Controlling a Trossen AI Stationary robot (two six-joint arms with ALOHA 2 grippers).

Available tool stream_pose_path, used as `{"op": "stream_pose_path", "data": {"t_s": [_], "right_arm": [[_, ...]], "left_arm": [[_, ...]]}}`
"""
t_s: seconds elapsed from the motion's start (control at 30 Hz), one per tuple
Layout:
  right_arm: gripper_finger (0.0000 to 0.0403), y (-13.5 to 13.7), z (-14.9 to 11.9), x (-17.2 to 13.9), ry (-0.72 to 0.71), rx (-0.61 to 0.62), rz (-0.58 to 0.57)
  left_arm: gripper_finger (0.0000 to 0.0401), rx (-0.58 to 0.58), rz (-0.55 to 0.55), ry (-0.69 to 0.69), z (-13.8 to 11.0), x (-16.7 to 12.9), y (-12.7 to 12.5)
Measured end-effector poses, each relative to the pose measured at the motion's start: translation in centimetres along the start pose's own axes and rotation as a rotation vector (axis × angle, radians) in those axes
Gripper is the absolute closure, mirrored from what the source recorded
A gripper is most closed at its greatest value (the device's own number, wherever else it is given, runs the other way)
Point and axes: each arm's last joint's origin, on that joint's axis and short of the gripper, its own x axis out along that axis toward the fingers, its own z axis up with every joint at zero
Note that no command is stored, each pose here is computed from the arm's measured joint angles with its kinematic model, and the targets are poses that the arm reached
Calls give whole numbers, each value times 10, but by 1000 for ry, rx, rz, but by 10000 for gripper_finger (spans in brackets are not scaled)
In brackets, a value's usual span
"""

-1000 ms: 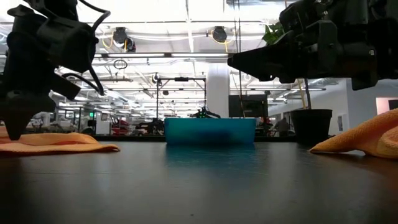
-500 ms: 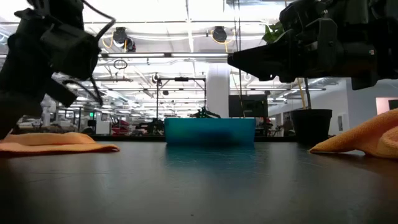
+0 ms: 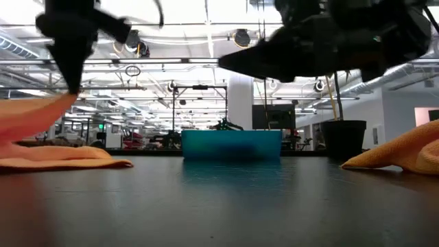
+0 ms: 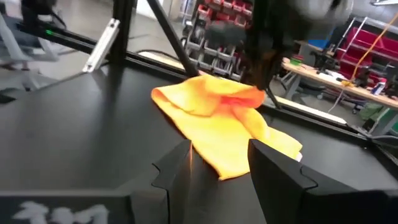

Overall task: Fold microfiber towels
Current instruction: Fold the left orange microfiber towel

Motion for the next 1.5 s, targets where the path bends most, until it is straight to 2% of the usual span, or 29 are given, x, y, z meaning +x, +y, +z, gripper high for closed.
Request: {"op": "stream_pose_path", "data": {"t_s": [0.17,0.33,0.43,0.67,0.77,0.97,1.07,1.23,1.5], "right_arm": [[250,-9,9,11,-3,-7,-20],[235,-12,14,15,-43,-5,47],[223,-13,22,20,-74,-23,53],[201,-17,46,39,-75,-63,82],[199,-18,55,44,-89,-87,84],[199,-18,66,49,-141,-100,167],[199,-19,69,51,-133,-105,167],[199,-20,51,63,-43,-104,178],[199,-30,-7,79,142,-37,166]], "left_arm": [[400,101,-98,-150,0,-43,-16],[400,169,-165,-330,-5,-83,-28],[401,246,-204,-423,-9,-98,-36],[401,367,-314,-576,-8,-112,-53],[401,383,-329,-598,-7,-113,-55],[401,401,-344,-621,-4,-114,-58],[401,435,-393,-641,-3,-116,-63],[401,475,-435,-682,-4,-121,-68],[401,514,-448,-691,-14,-124,-73]]}}
